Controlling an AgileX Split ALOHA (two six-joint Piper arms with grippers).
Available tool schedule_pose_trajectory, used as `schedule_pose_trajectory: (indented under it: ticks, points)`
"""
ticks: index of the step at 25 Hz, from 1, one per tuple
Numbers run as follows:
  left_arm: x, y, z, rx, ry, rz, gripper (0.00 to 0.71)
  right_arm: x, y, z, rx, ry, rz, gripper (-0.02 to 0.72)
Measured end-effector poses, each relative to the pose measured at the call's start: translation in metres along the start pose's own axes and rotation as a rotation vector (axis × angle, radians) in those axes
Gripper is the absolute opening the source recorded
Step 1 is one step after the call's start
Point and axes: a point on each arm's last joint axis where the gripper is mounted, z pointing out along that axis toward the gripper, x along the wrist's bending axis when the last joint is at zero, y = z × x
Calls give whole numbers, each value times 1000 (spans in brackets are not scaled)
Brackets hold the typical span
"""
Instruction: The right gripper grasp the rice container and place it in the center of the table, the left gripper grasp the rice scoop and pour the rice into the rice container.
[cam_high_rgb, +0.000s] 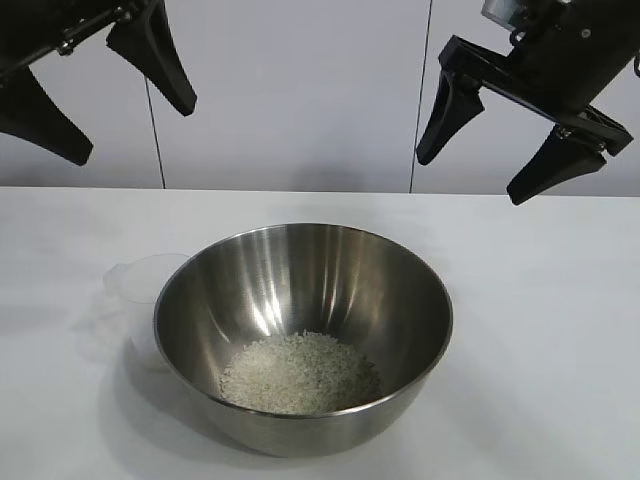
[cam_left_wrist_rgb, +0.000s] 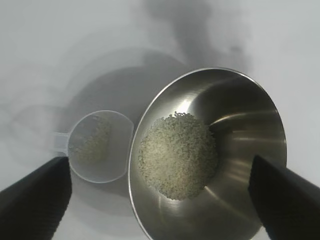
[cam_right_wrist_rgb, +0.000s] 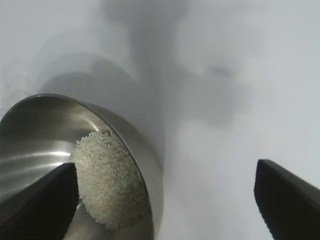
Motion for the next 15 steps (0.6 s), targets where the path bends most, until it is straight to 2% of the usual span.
schedule_pose_trajectory:
  ticks: [7, 15]
  points:
    - [0, 5, 0, -53, 2, -1, 693, 0, 0, 0, 0, -2, -2, 661]
    - [0, 5, 0, -57, 1, -1, 693, 0, 0, 0, 0, -2, -2, 661]
